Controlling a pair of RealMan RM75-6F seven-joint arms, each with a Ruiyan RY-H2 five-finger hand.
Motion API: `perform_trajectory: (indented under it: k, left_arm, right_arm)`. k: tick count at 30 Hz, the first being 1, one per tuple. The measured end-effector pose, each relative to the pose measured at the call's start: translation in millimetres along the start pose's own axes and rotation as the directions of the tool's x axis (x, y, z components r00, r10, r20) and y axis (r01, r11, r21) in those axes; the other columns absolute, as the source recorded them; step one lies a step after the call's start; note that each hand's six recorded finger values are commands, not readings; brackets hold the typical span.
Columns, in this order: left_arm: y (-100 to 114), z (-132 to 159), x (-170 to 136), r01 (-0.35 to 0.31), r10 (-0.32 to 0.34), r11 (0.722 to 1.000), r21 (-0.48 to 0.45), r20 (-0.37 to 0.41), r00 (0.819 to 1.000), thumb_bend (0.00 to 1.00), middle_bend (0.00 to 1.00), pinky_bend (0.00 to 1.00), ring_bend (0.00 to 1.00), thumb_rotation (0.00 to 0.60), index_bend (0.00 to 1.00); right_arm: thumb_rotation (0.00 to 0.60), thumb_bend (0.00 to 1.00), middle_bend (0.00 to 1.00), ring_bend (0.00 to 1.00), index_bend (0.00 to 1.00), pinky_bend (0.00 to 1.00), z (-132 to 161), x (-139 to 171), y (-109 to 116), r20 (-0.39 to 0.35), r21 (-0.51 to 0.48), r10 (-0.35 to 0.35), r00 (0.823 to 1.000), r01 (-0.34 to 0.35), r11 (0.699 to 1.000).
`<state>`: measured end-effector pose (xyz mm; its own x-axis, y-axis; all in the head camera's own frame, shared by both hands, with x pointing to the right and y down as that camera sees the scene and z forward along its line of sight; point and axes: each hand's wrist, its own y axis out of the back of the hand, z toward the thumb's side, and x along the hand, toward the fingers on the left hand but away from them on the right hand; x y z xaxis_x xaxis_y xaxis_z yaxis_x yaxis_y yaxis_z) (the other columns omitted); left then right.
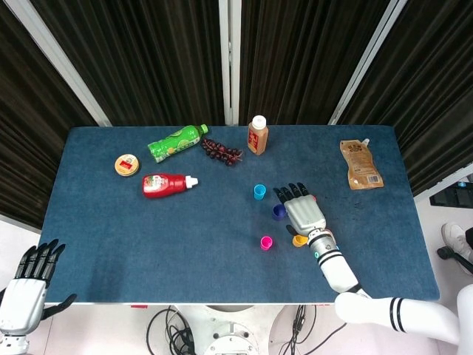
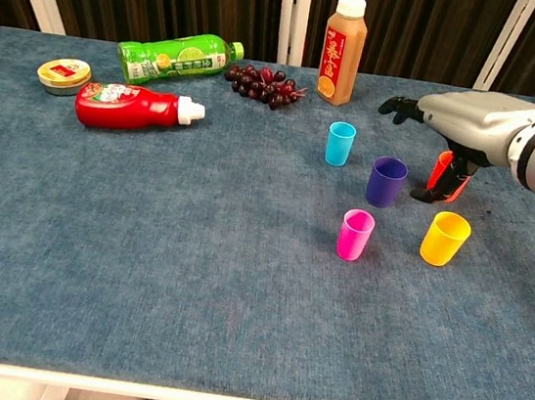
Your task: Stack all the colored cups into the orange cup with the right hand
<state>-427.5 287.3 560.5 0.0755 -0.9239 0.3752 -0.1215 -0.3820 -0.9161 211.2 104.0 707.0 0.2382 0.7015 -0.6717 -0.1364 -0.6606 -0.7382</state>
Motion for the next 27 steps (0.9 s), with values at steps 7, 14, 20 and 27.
perform_trajectory:
  k: [7, 14, 20, 27]
  left_arm:
    - [-5, 1, 0, 0.012, -0.012, 1.000, -0.002, 0.008, 1.000, 0.06, 0.00, 0.00, 0.00, 0.600, 0.01]
    - [-5, 1, 0, 0.012, -0.012, 1.000, -0.001, 0.007, 1.000, 0.06, 0.00, 0.00, 0.00, 0.600, 0.01]
    - [-4, 0, -1, 0.009, -0.009, 1.000, -0.001, 0.002, 1.000, 0.06, 0.00, 0.00, 0.00, 0.600, 0.01]
    - [-5, -3, -2, 0.011, -0.011, 1.000, -0.001, -0.004, 1.000, 0.06, 0.00, 0.00, 0.00, 0.600, 0.01]
  right_arm:
    - [0.600, 0.22, 0.14, 0.00, 0.10, 0.00, 3, -4, -10, 0.004, -0.016, 0.023, 1.000, -0.023, 1.000]
    - [0.600, 0.22, 0.19, 0.00, 0.18, 0.00, 5, -7, -14, 0.006, -0.020, 0.020, 1.000, -0.020, 1.000]
    - [0.600, 0.23, 0.22, 0.00, 0.22, 0.00, 8, -12, -19, 0.005, -0.012, 0.018, 1.000, -0.017, 1.000]
    - [0.600, 0.27, 0.30, 0.00, 0.30, 0.00, 10, -16, -17, 0.025, -0.011, -0.027, 0.999, 0.027, 1.000]
